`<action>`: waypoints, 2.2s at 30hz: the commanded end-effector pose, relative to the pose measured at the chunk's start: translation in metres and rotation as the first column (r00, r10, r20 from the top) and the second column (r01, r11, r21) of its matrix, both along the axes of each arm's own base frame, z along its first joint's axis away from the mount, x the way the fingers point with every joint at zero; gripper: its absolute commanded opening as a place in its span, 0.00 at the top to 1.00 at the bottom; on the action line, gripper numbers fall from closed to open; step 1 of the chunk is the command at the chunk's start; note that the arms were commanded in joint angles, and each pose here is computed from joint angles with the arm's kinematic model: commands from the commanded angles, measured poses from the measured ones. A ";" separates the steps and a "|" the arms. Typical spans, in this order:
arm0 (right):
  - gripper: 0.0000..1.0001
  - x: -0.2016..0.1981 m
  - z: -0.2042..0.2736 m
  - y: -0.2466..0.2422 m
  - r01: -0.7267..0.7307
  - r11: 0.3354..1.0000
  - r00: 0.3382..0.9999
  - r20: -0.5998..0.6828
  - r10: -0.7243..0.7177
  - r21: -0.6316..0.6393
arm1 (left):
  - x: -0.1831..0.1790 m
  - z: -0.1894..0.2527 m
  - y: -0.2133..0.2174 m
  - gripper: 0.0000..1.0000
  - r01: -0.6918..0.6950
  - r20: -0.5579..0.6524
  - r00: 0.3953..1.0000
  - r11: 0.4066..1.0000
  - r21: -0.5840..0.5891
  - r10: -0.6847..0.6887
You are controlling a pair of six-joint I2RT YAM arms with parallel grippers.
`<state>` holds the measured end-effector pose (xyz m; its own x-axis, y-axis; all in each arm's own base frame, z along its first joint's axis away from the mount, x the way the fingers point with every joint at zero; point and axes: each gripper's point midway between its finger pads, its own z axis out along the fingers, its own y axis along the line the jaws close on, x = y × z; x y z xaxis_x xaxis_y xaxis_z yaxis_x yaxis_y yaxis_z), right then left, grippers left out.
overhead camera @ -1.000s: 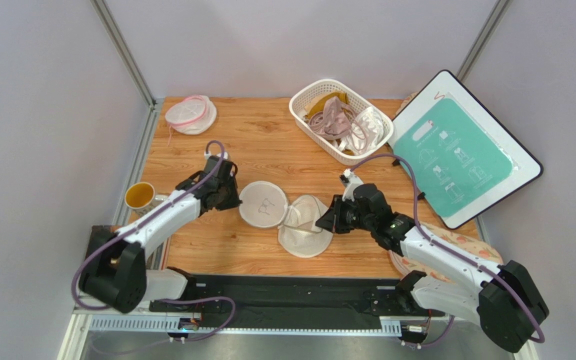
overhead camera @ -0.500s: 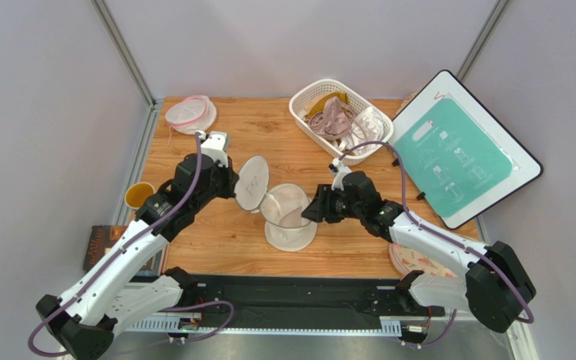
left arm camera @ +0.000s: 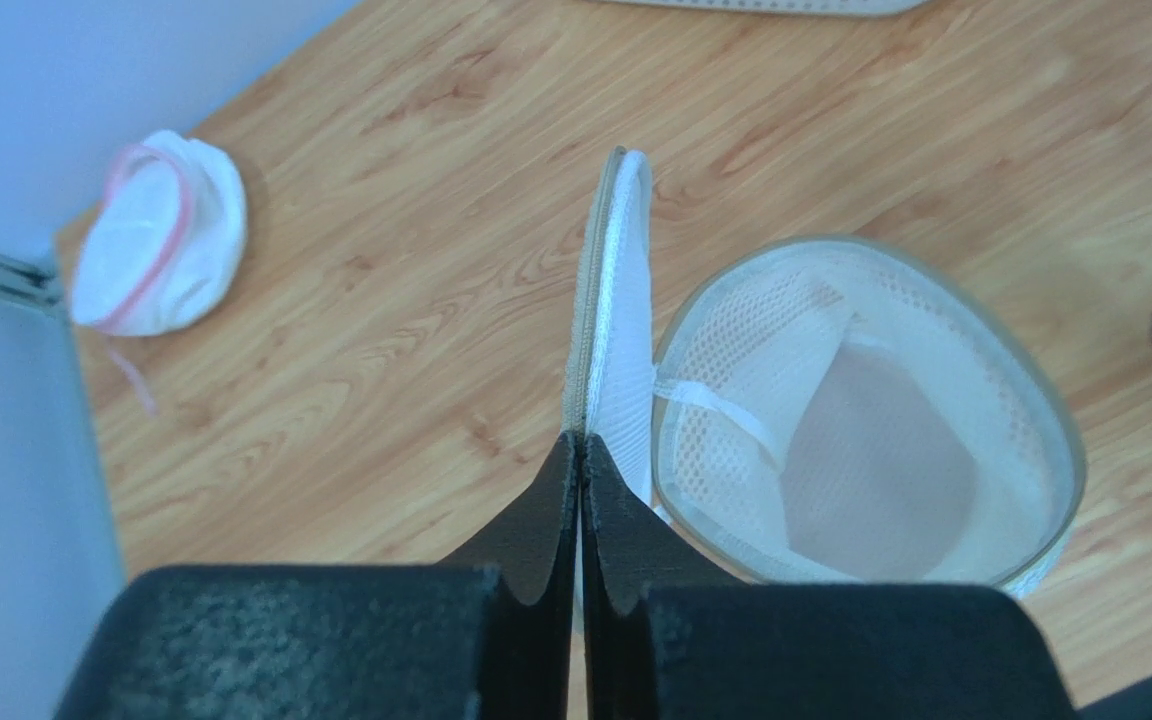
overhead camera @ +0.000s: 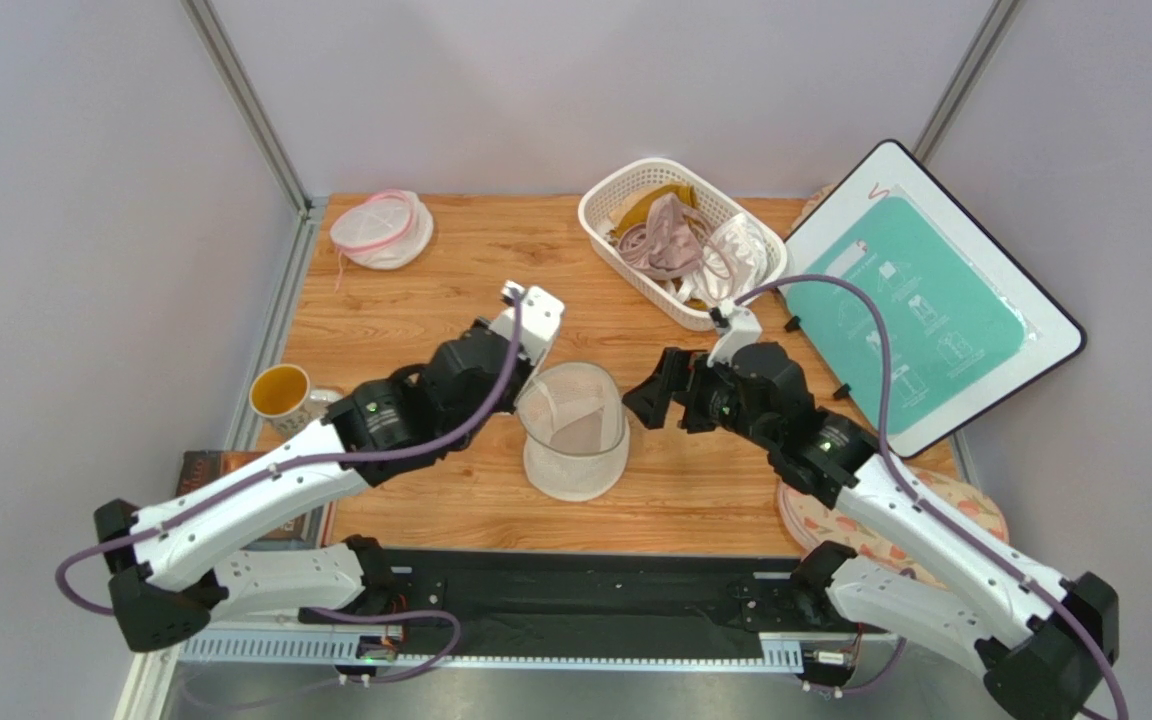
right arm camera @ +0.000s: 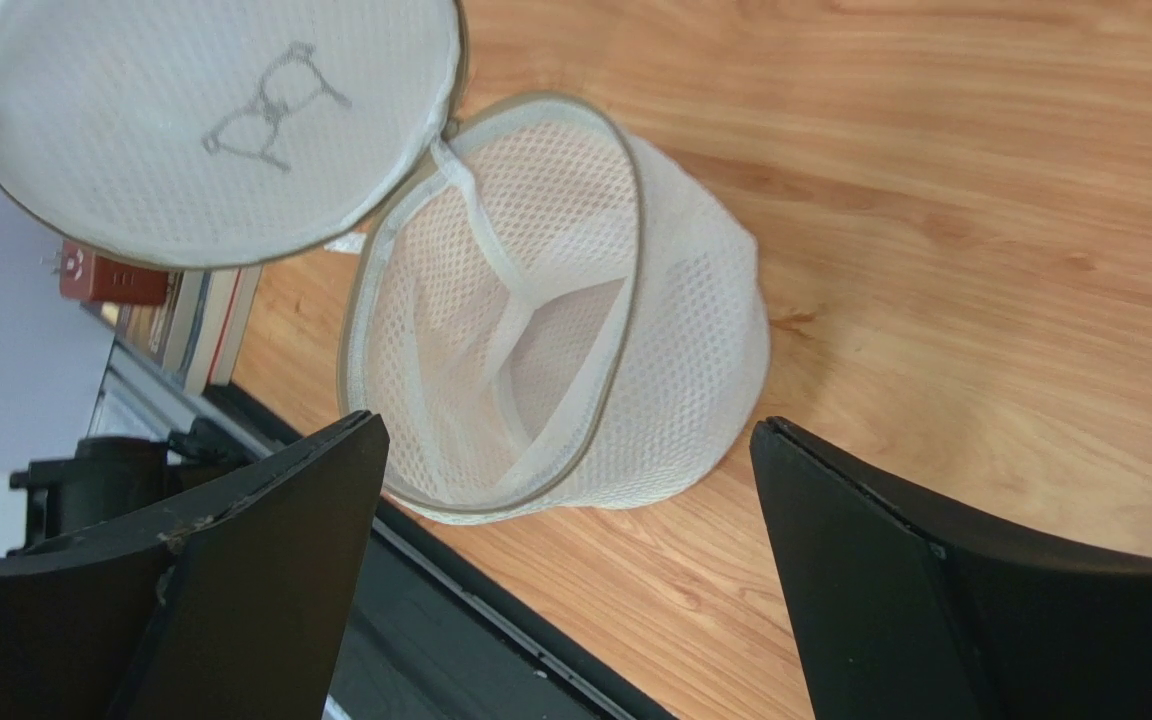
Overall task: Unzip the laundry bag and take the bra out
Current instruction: Close the laundry bag at the center of the board.
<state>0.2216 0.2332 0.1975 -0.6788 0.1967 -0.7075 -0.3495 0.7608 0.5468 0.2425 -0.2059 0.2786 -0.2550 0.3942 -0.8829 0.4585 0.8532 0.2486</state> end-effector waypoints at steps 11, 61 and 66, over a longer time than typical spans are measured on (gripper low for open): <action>0.00 0.007 -0.010 -0.044 0.203 0.974 0.979 0.029 -0.201 -0.101 | -0.017 -0.014 -0.056 1.00 0.037 0.095 0.993 0.958 0.285 -0.067; 0.00 0.002 0.005 -0.108 0.348 0.919 0.936 0.119 -0.331 -0.184 | -0.063 -0.031 -0.042 0.03 0.061 -0.269 0.955 0.970 -0.235 -0.125; 0.00 0.000 0.007 -0.118 0.363 0.910 0.931 0.130 -0.342 -0.202 | -0.013 -0.042 0.036 0.02 -0.201 -0.362 0.929 0.925 -0.321 0.076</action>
<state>0.2180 0.1251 0.1828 -0.5760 0.2462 -0.7795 -0.0740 0.9340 0.3496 0.2206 -0.1965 0.2375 -0.5177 0.1597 -0.8405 0.3985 0.9144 -0.0717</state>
